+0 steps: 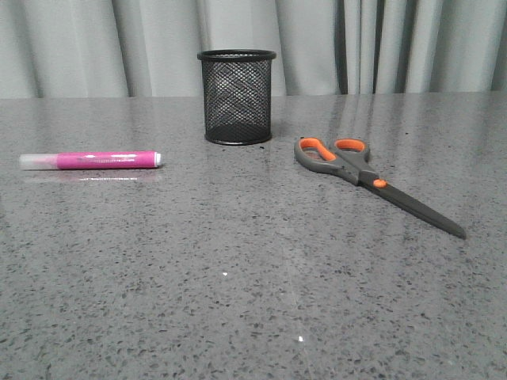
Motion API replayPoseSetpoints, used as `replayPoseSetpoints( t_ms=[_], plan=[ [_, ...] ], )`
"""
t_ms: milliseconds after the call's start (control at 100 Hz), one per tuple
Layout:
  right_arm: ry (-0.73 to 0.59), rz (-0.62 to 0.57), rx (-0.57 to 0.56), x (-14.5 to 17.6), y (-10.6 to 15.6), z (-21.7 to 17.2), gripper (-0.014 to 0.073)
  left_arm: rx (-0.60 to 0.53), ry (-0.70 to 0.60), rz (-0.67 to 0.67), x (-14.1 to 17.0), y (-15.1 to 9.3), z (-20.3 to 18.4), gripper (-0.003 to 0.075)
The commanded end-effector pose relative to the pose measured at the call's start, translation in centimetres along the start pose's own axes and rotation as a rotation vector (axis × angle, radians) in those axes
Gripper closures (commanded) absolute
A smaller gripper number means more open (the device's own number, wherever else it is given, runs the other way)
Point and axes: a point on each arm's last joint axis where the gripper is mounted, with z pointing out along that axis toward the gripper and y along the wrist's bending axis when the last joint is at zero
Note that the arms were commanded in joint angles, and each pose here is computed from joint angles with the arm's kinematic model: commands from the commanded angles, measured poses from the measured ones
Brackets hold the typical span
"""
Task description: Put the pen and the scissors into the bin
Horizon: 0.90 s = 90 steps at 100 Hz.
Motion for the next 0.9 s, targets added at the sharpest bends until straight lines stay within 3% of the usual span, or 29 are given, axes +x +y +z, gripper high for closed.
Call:
replayPoseSetpoints(
  t_ms=[0,240,490,610,760,810,890],
  plan=[
    [0.046,-0.050,0.020,-3.2,0.6,1.8,0.0659,-0.016,0.048,0.098,-3.1,-1.0,1.0,0.0740],
    [0.334,-0.063,0.023,-6.5,1.5,7.4,0.0664,-0.009,0.351,0.239,-6.7,-2.7,4.6,0.0739],
    [0.390,-0.125,0.003,-7.7,1.8,9.1,0.0648,-0.001,0.446,0.234,-7.8,-3.1,6.8,0.0738],
    [0.379,-0.138,-0.001,-8.0,1.9,9.0,0.0495,0.039,0.444,0.231,-7.9,-3.5,7.0,0.0696],
    [0.390,-0.138,-0.003,-7.9,1.9,9.0,0.0148,0.101,0.427,0.224,-8.0,-4.1,7.1,0.0490],
    [0.398,-0.138,-0.004,-7.9,1.9,8.9,0.0101,0.113,0.423,0.220,-8.0,-4.2,7.1,0.0411],
    [0.402,-0.137,-0.005,-7.8,1.9,8.9,0.0099,0.135,0.417,0.218,-8.1,-4.4,7.1,0.0334]
  ],
)
